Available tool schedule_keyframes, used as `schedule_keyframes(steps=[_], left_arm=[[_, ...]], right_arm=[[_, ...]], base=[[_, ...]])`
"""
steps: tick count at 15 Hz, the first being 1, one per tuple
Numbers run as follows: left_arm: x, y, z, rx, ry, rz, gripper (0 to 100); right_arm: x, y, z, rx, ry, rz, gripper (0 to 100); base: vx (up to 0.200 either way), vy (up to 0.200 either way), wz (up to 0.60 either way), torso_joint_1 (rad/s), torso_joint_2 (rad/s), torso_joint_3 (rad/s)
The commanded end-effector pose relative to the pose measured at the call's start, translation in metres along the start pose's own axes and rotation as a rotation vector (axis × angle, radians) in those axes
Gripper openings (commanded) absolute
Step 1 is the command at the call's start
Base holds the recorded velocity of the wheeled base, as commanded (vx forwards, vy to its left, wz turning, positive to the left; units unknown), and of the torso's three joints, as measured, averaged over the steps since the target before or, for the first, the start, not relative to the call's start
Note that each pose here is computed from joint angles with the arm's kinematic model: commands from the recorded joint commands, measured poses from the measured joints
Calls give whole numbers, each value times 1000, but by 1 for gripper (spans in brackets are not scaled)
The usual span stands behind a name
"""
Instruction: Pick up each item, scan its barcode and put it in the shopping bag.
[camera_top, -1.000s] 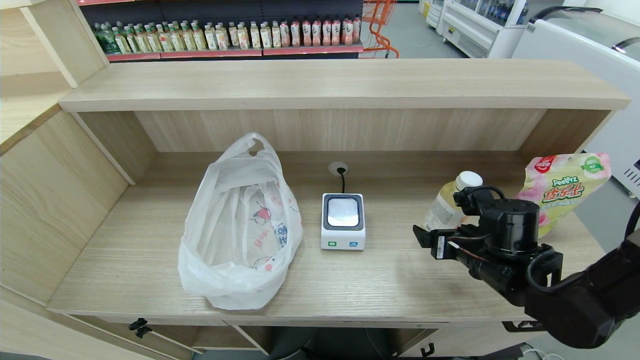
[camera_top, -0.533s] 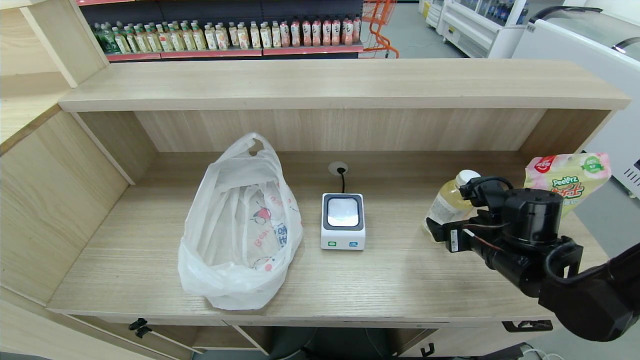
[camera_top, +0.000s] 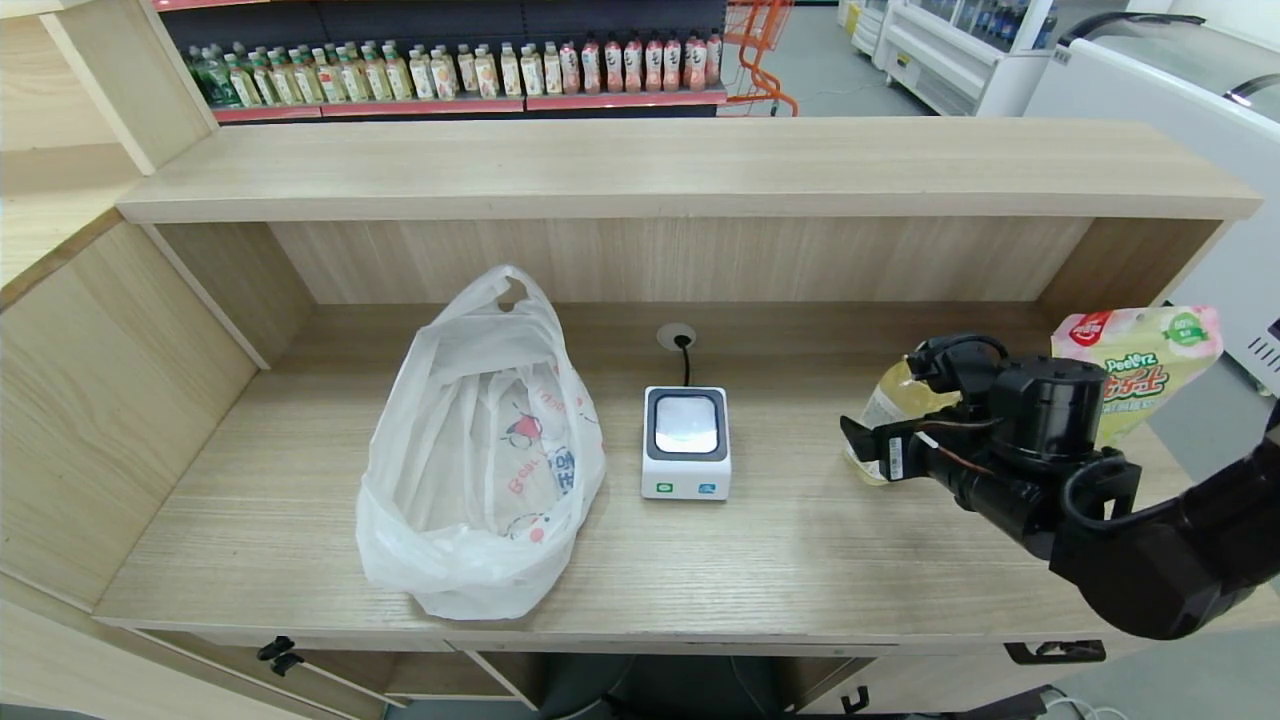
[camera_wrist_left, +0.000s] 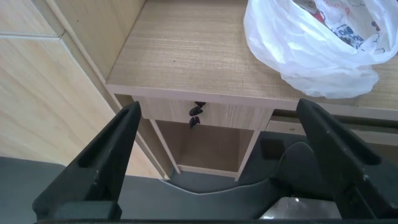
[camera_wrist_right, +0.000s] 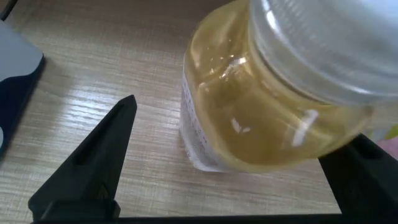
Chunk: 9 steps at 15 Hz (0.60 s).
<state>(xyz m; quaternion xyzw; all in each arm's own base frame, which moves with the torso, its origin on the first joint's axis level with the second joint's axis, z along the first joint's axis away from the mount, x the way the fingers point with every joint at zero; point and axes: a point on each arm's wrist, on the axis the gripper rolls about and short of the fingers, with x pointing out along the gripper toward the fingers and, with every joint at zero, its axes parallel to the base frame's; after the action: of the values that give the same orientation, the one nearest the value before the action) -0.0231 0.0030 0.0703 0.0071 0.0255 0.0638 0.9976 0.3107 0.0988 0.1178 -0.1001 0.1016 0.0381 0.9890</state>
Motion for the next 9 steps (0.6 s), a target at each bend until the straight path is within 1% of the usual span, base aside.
schedule_keyframes(steps=[1, 3, 7, 8, 9], left_arm=[[0, 0, 0, 0, 2, 1, 100], [0, 0, 0, 0, 2, 1, 100], [0, 0, 0, 0, 2, 1, 100], [0, 0, 0, 0, 2, 1, 100], [0, 0, 0, 0, 2, 1, 100]], right_arm=[[10, 4, -10, -8, 32, 10, 100], [15, 6, -12, -5, 32, 41, 100], [29, 9, -7, 2, 0, 47, 100], [30, 9, -5, 3, -10, 49, 0], [30, 10, -5, -1, -10, 50, 0]], base=[[0, 0, 0, 0, 0, 0], [0, 0, 0, 0, 0, 0], [0, 0, 0, 0, 0, 0], [0, 0, 0, 0, 0, 0], [0, 0, 0, 0, 0, 0]])
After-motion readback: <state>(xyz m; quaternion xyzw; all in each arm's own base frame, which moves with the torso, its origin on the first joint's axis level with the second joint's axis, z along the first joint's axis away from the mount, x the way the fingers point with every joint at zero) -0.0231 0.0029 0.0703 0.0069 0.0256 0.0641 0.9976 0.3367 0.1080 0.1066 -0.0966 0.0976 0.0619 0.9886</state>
